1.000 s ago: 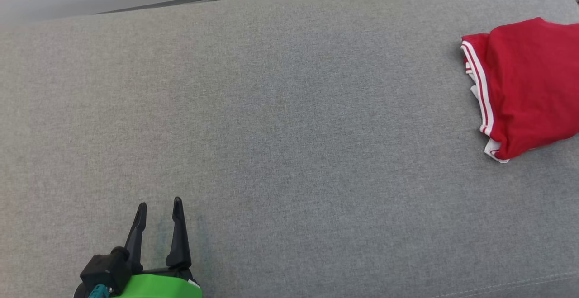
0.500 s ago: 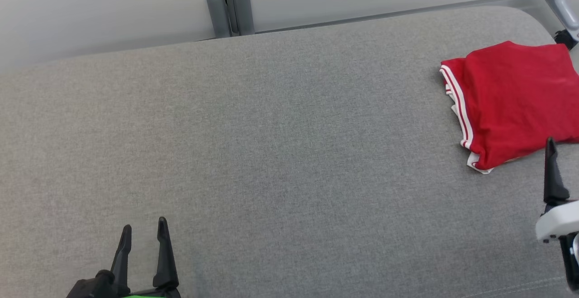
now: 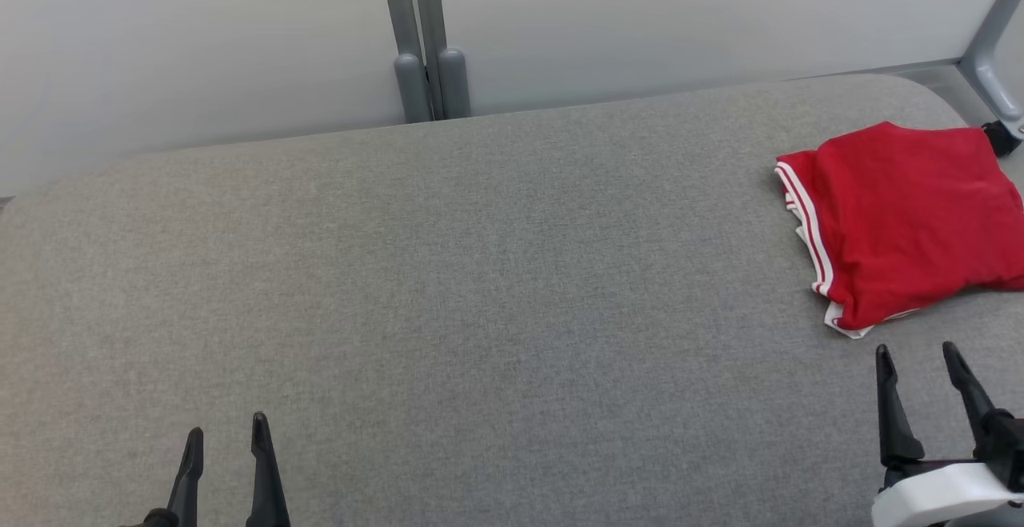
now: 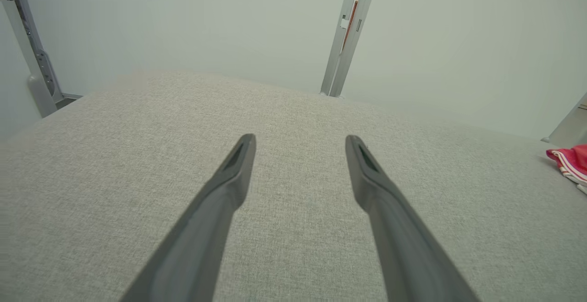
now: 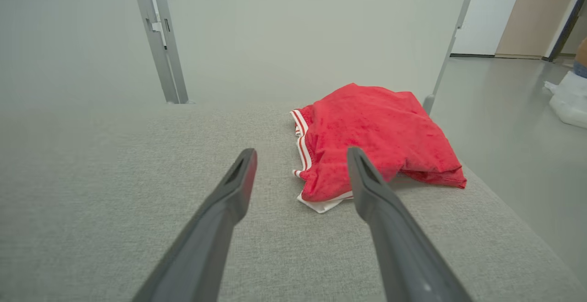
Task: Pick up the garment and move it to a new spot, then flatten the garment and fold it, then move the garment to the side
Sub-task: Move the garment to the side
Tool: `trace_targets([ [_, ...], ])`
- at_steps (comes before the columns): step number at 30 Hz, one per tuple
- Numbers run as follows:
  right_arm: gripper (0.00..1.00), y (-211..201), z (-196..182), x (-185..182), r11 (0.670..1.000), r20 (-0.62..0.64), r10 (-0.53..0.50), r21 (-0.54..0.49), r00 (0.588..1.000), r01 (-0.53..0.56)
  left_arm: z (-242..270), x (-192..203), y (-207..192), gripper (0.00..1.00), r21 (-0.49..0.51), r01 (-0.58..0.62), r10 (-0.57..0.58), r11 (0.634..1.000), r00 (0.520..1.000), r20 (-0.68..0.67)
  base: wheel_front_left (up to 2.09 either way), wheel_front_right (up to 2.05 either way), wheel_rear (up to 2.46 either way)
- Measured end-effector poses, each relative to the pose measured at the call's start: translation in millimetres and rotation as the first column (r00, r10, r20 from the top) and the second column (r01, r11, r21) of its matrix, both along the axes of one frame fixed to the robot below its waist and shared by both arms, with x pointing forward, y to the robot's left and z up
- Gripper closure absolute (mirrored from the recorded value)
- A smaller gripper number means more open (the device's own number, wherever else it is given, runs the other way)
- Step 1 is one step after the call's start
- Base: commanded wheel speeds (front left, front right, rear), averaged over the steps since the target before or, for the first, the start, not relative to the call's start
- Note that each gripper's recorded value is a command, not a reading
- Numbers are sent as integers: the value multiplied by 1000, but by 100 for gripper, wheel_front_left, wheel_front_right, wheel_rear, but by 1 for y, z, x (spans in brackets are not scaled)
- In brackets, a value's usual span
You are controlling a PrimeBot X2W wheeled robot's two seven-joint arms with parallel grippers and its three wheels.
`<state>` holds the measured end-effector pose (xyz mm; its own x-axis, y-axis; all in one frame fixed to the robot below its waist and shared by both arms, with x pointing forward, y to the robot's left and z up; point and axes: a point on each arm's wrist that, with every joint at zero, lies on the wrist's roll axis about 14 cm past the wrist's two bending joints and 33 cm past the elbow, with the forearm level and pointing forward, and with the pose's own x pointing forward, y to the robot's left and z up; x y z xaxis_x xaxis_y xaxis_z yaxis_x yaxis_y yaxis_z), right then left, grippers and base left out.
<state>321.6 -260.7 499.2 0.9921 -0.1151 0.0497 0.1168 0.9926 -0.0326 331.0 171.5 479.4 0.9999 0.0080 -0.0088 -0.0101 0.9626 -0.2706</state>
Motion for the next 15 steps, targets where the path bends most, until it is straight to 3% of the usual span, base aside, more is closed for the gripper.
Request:
trace_targets([
  [15,0,24,2,7,998,17,54,34,998,-55,-11,-7,-3,0,-5,39,-39,999,999,-27,0,0,0],
])
